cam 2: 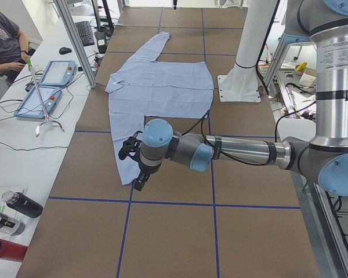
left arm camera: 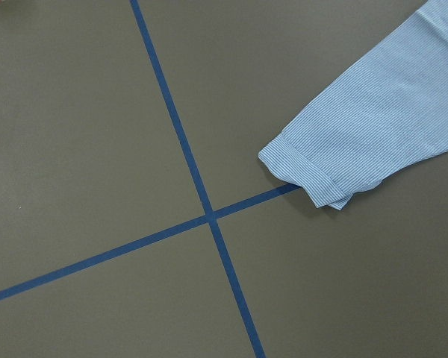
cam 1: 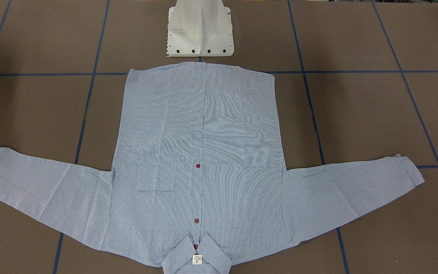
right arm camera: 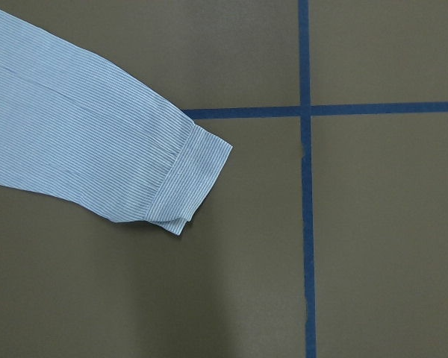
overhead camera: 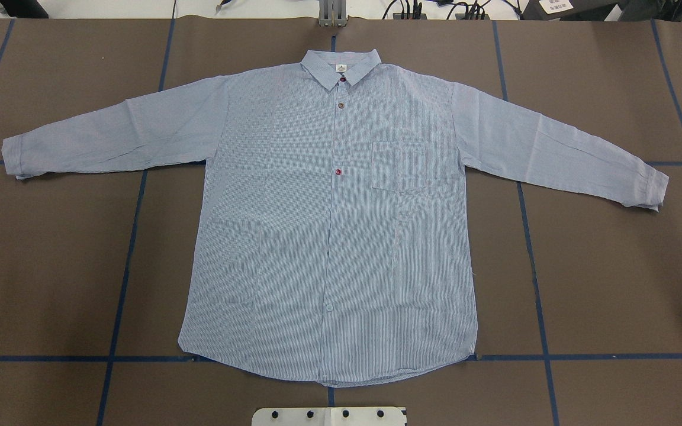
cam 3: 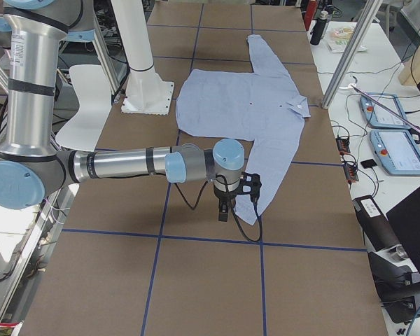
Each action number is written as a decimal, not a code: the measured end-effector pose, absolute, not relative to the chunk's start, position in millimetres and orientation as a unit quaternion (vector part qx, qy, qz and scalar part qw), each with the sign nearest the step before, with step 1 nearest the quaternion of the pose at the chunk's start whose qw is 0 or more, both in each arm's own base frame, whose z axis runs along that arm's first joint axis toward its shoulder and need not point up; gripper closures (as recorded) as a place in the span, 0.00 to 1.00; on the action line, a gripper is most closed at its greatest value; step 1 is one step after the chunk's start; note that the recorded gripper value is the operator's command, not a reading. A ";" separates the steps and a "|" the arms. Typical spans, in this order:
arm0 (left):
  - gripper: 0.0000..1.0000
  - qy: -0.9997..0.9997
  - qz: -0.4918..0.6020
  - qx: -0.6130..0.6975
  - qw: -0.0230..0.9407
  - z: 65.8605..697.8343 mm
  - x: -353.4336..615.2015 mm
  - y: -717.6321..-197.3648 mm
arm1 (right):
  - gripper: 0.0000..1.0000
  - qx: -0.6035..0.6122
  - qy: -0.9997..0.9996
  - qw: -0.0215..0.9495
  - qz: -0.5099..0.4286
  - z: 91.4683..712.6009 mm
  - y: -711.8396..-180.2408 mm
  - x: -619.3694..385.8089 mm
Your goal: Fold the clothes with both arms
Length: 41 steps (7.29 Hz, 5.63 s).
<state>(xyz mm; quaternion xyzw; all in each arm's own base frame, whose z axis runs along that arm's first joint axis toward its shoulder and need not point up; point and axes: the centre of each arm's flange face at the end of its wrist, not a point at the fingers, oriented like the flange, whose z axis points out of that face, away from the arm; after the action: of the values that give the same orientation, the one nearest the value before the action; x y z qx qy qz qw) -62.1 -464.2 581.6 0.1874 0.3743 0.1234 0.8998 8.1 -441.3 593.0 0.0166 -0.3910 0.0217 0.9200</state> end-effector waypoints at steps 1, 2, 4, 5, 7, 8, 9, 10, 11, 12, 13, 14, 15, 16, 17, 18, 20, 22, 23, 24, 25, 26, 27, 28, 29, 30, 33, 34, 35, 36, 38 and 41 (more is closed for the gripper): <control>0.01 0.382 0.126 0.191 0.895 575.5 -60.7 -463.5 | 0.00 0.017 -0.393 0.919 0.026 593.1 -441.7 2.4; 0.01 0.387 0.129 0.197 0.891 568.2 -59.8 -462.8 | 0.01 0.009 -0.393 0.919 0.036 595.7 -441.6 -3.5; 0.01 0.389 0.136 0.211 0.886 555.4 -59.2 -462.2 | 0.01 -0.003 -0.394 0.917 0.067 605.9 -444.9 -14.8; 0.01 0.388 0.140 0.220 0.884 551.9 -58.9 -462.5 | 0.06 -0.002 -0.395 0.914 0.096 610.5 -451.9 -28.3; 0.01 0.387 0.143 0.227 0.882 550.0 -58.5 -463.6 | 0.03 0.000 -0.398 0.903 0.160 623.9 -468.8 -67.9; 0.01 0.387 0.142 0.227 0.882 550.3 -58.4 -464.0 | 0.02 -0.008 -0.401 0.895 0.193 624.3 -477.5 -80.5; 0.01 0.387 0.143 0.228 0.882 549.9 -58.4 -464.1 | 0.02 -0.021 -0.402 0.889 0.217 624.9 -482.3 -90.7; 0.01 0.388 0.143 0.228 0.882 549.6 -58.4 -464.2 | 0.02 -0.033 -0.400 0.886 0.231 629.1 -487.2 -99.8; 0.01 0.388 0.143 0.229 0.881 548.7 -58.3 -464.1 | 0.02 -0.043 -0.398 0.884 0.240 632.6 -497.8 -109.8; 0.01 0.388 0.143 0.229 0.881 547.5 -58.3 -464.4 | 0.02 -0.053 -0.396 0.883 0.245 634.3 -506.5 -123.1; 0.01 0.388 0.144 0.230 0.881 546.1 -58.3 -465.2 | 0.03 -0.061 -0.394 0.884 0.244 635.8 -509.5 -135.8; 0.01 0.388 0.144 0.231 0.881 544.3 -58.3 -466.4 | 0.03 -0.068 -0.392 0.885 0.242 639.5 -509.2 -144.3; 0.01 0.387 0.144 0.232 0.880 542.3 -58.3 -467.4 | 0.04 -0.076 -0.387 0.887 0.239 646.5 -507.1 -150.6; 0.01 0.387 0.145 0.233 0.880 540.8 -58.3 -467.8 | 0.05 -0.082 -0.383 0.889 0.239 653.2 -505.3 -153.9; 0.01 0.387 0.145 0.234 0.880 539.8 -58.3 -467.7 | 0.10 -0.087 -0.380 0.890 0.237 657.0 -503.2 -159.0; 0.01 0.387 0.145 0.234 0.880 539.4 -58.3 -467.7 | 0.21 -0.089 -0.377 0.893 0.231 659.2 -500.9 -166.5; 0.01 0.387 0.145 0.235 0.880 538.6 -58.4 -467.6 | 0.33 -0.092 -0.370 0.896 0.229 665.6 -498.9 -172.6; 0.01 0.386 0.145 0.237 0.880 536.2 -58.4 -467.4 | 0.79 -0.095 -0.367 0.895 0.235 667.4 -499.4 -173.5; 0.01 0.386 0.146 0.238 0.879 534.3 -58.4 -467.2 | 0.88 -0.099 -0.367 0.891 0.249 664.6 -501.2 -174.7; 0.01 0.385 0.146 0.239 0.879 532.5 -58.4 -467.0 | 0.98 -0.101 -0.369 0.887 0.260 659.1 -504.8 -176.4; 0.01 0.385 0.147 0.241 0.879 530.6 -58.5 -466.8 | 1.00 -0.099 -0.372 0.884 0.264 653.4 -508.3 -177.3; 0.01 0.385 0.145 0.241 0.879 529.5 -58.5 -466.6 | 1.00 -0.097 -0.375 0.883 0.267 649.0 -510.9 -176.7; 0.01 0.386 0.141 0.240 0.879 528.0 -58.5 -466.4 | 1.00 -0.091 -0.379 0.881 0.268 642.2 -513.8 -172.7; 0.01 0.387 0.139 0.240 0.879 525.6 -58.5 -466.2 | 1.00 -0.078 -0.388 0.878 0.268 626.3 -517.6 -166.1; 0.01 0.387 0.138 0.242 0.879 523.4 -58.5 -465.9 | 1.00 -0.058 -0.402 0.875 0.262 598.9 -523.6 -163.6; 0.01 0.387 0.138 0.244 0.879 520.8 -58.5 -465.2 | 1.00 -0.035 -0.420 0.873 0.246 562.9 -533.9 -172.4; 0.01 0.385 0.139 0.248 0.878 515.8 -58.7 -463.7 | 1.00 -0.008 -0.444 0.877 0.181 407.8 -587.0 -278.5; 0.01 0.387 0.135 0.247 0.878 515.0 -58.4 -464.1 | 1.00 -0.003 -0.436 0.884 0.169 347.4 -599.4 -323.7; 0.01 0.390 0.125 0.244 0.879 513.7 -58.1 -464.8 | 1.00 0.002 -0.435 0.887 0.159 297.7 -607.5 -362.9; 0.01 0.393 0.117 0.242 0.879 512.6 -57.9 -465.3 | 1.00 0.005 -0.439 0.886 0.152 254.8 -615.8 -397.6; 0.01 0.392 0.113 0.243 0.880 509.8 -57.6 -469.0 | 1.00 0.018 -0.453 0.878 0.152 182.5 -627.0 -450.5; 0.01 0.392 0.103 0.246 0.881 500.9 -57.2 -478.8 | 1.00 0.055 -0.470 0.866 0.160 129.6 -618.1 -522.8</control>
<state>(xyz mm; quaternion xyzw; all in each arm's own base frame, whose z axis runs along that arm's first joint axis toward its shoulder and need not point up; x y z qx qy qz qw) -57.2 -478.8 500.9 0.2456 0.3918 0.1032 0.8807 -522.8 -618.1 129.6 0.0547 -0.4705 0.1599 0.8661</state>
